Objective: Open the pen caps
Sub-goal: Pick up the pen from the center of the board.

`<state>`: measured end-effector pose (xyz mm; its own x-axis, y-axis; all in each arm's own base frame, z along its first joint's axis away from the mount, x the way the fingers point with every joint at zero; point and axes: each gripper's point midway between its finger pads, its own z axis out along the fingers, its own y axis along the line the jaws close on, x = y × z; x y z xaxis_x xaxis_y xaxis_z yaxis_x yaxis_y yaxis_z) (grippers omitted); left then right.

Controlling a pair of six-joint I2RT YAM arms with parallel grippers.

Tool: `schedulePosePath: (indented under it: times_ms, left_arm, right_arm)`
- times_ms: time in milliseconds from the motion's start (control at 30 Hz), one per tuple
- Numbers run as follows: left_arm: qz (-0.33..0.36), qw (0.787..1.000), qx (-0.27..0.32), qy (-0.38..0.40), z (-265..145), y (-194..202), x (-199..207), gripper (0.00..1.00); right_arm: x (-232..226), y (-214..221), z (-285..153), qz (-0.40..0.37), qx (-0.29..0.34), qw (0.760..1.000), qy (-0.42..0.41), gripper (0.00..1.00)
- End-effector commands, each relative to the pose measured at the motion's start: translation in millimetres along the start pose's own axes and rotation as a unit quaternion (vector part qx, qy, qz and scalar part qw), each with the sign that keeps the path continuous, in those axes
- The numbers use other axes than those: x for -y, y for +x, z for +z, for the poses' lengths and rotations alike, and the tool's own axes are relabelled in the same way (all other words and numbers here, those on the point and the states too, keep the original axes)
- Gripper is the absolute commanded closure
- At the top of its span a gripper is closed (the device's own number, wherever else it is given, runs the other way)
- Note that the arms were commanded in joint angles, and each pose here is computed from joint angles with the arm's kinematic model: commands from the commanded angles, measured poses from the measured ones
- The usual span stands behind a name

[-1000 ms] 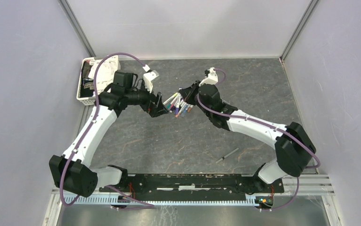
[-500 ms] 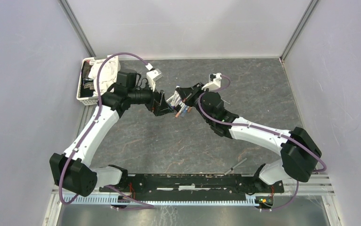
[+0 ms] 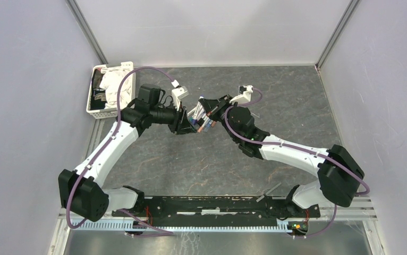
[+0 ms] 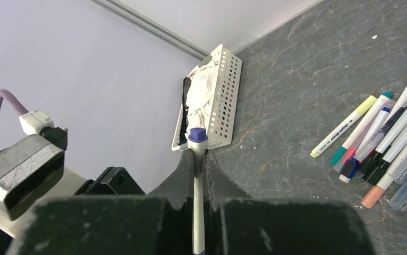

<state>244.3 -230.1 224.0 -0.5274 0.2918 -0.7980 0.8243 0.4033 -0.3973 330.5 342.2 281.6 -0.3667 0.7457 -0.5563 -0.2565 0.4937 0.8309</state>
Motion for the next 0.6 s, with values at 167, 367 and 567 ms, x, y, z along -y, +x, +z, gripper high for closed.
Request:
schedulePosePath:
  times_ms: [167,367,567]
  left_arm:
    - [0.021,1.000,0.006,-0.009,-1.1,-12.4,-2.3,0.93]
    - [0.070,0.994,-0.048,-0.072,-6.7,4.5,-31.4,0.98]
    - [0.175,0.962,-0.135,-0.159,-32.0,33.4,-68.5,0.98]
  right_arm:
    - [-15.2,-2.4,-7.2,0.019,0.007,0.999,-0.025,1.00]
    - [2.3,8.2,-17.3,-0.048,-0.041,0.998,-0.010,0.76]
    - [15.2,2.6,-37.3,-0.179,-0.171,0.963,-0.107,0.29]
